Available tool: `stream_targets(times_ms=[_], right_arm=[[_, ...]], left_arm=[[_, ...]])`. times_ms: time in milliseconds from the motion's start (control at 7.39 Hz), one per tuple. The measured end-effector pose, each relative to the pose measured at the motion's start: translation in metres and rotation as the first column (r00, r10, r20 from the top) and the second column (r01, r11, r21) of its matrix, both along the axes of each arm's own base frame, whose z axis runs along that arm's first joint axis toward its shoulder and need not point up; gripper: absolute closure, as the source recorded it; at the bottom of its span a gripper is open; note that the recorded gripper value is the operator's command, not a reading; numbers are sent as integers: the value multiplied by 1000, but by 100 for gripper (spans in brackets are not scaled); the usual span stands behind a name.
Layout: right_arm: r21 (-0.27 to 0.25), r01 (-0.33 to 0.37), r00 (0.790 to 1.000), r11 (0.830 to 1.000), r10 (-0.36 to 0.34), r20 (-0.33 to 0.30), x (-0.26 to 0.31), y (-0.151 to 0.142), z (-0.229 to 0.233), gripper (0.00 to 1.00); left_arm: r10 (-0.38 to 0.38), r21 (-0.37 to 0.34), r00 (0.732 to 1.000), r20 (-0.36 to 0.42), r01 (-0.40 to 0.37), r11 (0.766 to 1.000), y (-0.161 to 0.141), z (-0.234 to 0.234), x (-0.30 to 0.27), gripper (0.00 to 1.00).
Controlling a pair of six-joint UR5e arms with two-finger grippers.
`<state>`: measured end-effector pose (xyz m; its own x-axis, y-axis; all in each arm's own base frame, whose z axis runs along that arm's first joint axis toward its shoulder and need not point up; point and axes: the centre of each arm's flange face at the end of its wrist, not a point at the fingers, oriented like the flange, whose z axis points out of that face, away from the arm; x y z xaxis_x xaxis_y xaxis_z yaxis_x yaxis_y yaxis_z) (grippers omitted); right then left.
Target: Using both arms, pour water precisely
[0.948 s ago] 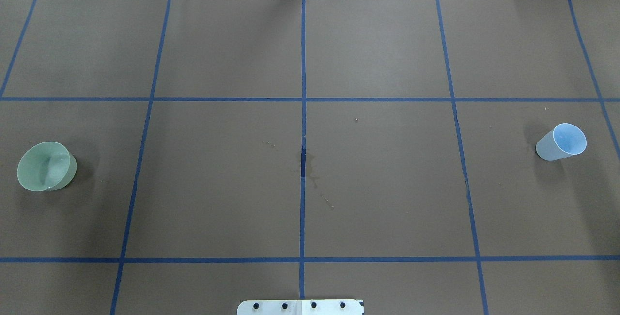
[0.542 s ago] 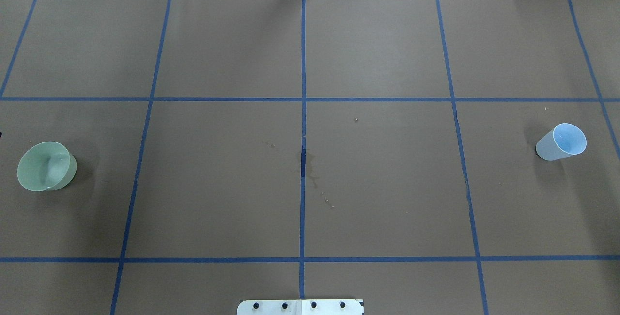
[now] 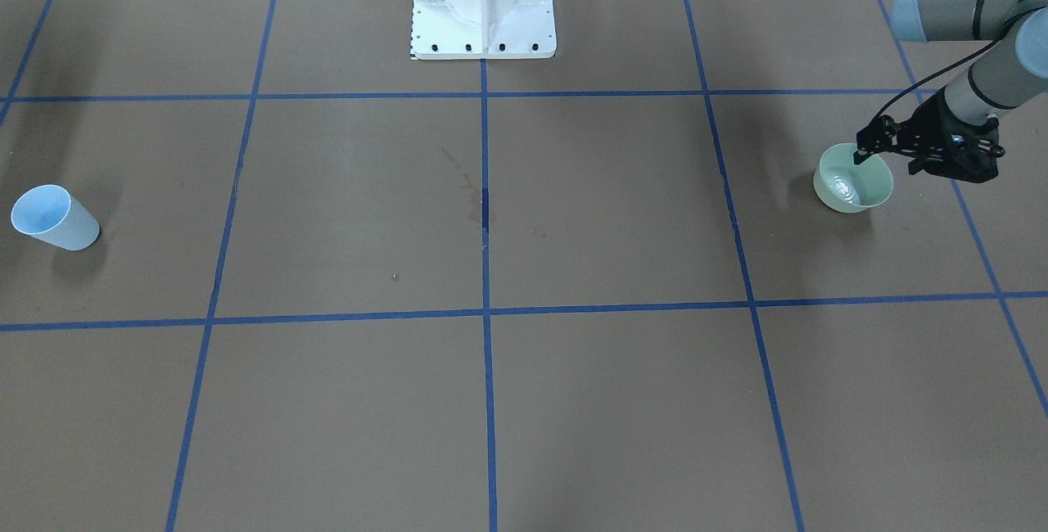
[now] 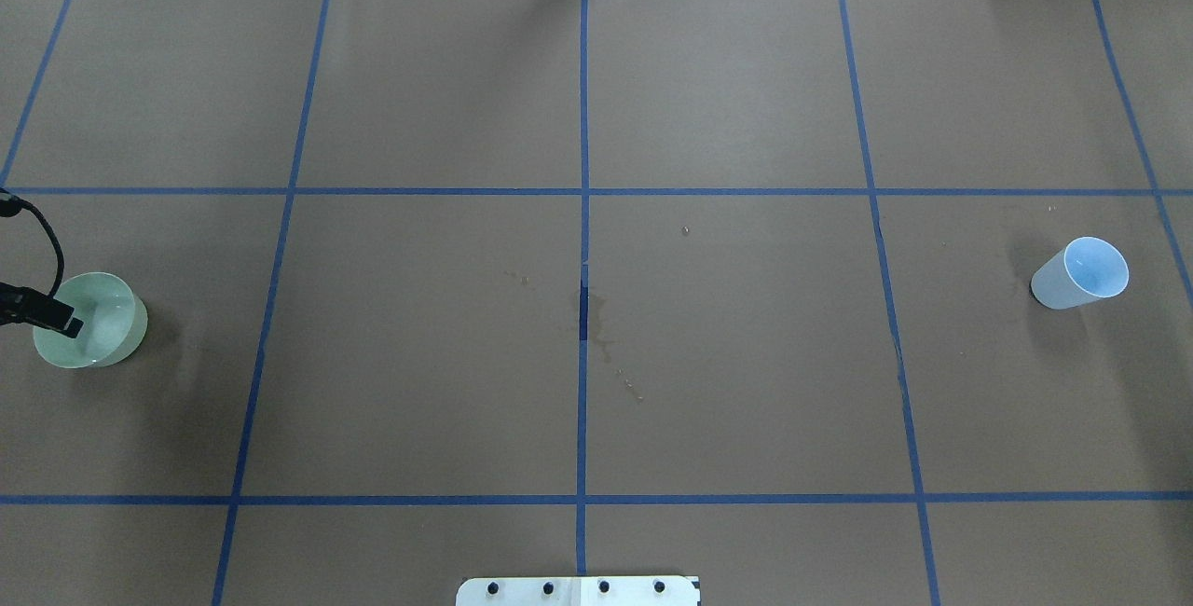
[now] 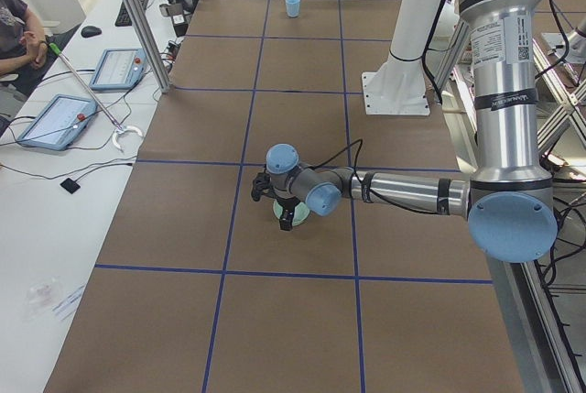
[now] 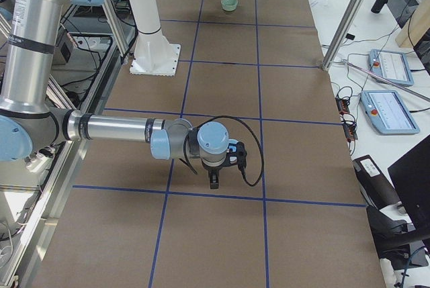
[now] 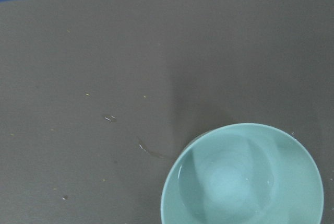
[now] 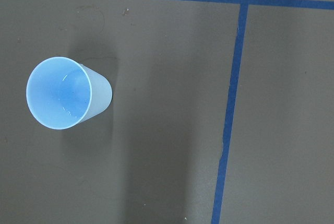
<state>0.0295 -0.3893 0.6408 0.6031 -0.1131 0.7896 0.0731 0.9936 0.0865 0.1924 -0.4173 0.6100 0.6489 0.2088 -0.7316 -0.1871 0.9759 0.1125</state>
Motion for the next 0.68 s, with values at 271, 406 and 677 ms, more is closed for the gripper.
stream_targets(times_ms=[271,406,677], right_arm=[[-5,-2,1000,1000,2,0,0,0,1,0],[-10,-5,1000,1000,5,0,0,1,1,0],[-14,-7,1000,1000,7,1,0,1,2,0]], left_arm=[[12,-8,1000,17,-12,1000,4,10,5,14],[14,-21,1000,24,-14,1000,3,19,6,27],[19,-41,1000,21,-19,999,-1,26,10,100]])
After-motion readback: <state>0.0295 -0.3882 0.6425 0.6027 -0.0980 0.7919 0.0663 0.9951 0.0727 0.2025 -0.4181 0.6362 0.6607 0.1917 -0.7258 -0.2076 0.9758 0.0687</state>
